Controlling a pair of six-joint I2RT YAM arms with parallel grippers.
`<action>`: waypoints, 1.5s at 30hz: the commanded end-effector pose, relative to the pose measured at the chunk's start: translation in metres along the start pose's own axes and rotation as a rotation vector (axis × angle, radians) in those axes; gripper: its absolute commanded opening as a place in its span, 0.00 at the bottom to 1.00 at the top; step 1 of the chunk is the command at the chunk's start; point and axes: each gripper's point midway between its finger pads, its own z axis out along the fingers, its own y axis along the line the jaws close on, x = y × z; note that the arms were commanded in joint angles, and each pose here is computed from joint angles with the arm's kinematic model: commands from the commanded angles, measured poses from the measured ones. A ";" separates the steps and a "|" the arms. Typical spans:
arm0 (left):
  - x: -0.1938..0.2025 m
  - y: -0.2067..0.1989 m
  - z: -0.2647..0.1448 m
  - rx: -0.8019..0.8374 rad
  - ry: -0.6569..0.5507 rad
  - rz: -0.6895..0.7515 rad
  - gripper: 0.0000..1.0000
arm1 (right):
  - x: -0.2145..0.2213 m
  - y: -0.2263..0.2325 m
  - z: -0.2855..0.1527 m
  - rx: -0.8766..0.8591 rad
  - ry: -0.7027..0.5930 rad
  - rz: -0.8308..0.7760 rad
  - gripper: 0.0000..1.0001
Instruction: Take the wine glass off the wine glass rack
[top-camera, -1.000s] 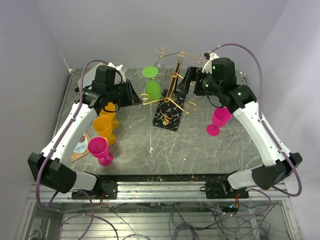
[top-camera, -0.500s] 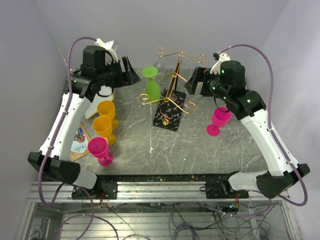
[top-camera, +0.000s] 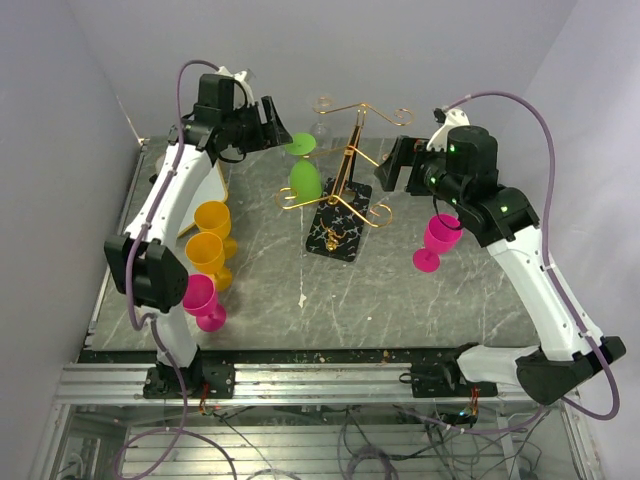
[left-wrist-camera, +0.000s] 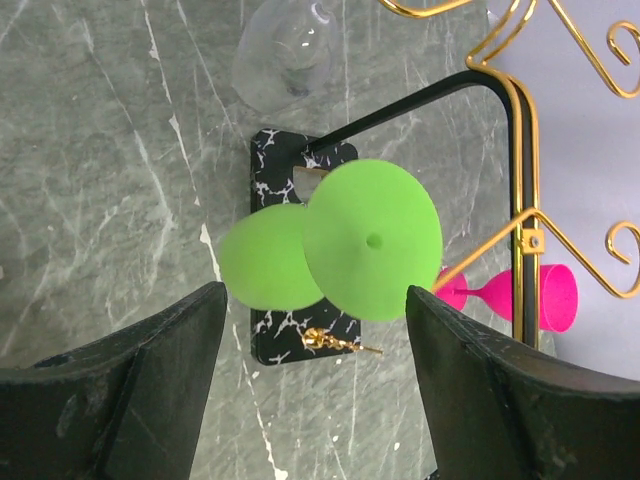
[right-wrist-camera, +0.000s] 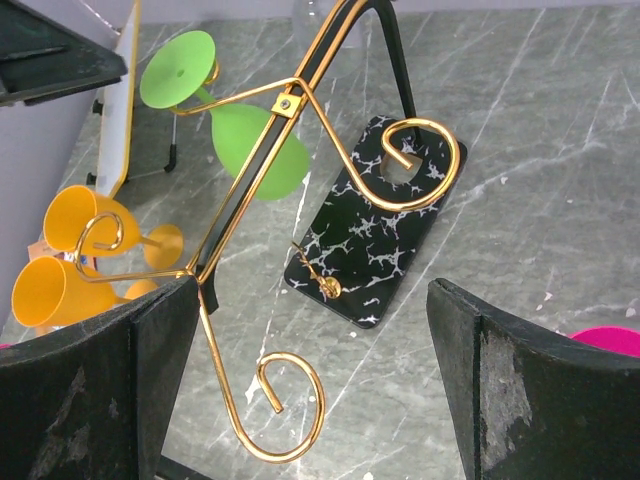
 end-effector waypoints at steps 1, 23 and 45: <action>-0.029 -0.019 0.010 0.103 -0.079 -0.011 0.81 | -0.004 -0.003 -0.007 0.006 -0.023 -0.010 0.96; -0.001 -0.006 0.047 0.182 0.007 -0.178 0.47 | -0.004 -0.001 -0.009 -0.004 -0.023 -0.004 0.96; -0.014 -0.028 0.017 0.261 -0.059 -0.245 0.18 | -0.001 -0.002 -0.012 -0.004 -0.021 0.003 0.97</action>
